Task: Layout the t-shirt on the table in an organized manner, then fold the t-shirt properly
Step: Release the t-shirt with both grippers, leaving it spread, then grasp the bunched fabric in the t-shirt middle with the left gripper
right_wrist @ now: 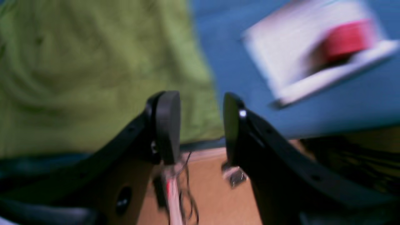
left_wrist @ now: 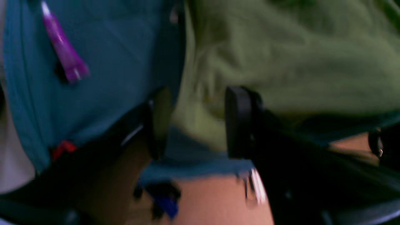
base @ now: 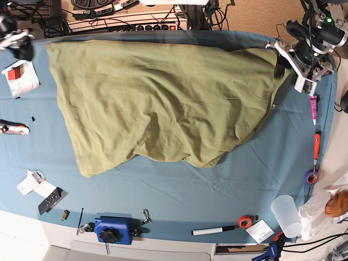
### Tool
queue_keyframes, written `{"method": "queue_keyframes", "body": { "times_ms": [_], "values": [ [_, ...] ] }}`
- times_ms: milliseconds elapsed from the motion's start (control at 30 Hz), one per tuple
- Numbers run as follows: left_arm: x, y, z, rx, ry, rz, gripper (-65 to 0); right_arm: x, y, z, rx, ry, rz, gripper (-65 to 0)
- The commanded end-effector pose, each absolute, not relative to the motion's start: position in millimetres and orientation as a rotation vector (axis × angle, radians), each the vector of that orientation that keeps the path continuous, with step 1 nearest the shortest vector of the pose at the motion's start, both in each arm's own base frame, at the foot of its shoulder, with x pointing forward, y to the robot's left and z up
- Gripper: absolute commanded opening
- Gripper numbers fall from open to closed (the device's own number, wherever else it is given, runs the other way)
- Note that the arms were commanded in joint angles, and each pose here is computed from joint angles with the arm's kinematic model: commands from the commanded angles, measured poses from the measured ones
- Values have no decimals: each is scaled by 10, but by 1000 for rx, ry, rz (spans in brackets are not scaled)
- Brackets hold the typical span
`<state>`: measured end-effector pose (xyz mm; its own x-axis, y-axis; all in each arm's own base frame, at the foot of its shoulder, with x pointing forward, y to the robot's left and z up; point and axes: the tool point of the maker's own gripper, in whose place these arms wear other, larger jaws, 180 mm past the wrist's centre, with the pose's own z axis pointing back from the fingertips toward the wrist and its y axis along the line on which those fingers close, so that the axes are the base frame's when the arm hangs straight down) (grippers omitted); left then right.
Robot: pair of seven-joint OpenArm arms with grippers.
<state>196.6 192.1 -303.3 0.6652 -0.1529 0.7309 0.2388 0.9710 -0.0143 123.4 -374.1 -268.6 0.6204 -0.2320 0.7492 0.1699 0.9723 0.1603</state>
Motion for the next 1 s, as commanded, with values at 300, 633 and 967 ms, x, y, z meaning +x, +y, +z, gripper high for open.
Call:
{"method": "queue_keyframes", "body": {
  "times_ms": [300,633,967],
  "values": [
    [2657,1971,-2512,-118,-1108,-209,-362,1796,-3693,-2418,59,-962,-75,-417],
    [3071,1650,-3000,-360,-1030,-342,-362,2508,-3157,-2651,97,-931,90,-418],
    [3501,1292,-3437,-418,-859,-451,-362,2795,-2795,-2893,48,-844,221,-418]
  ]
}}
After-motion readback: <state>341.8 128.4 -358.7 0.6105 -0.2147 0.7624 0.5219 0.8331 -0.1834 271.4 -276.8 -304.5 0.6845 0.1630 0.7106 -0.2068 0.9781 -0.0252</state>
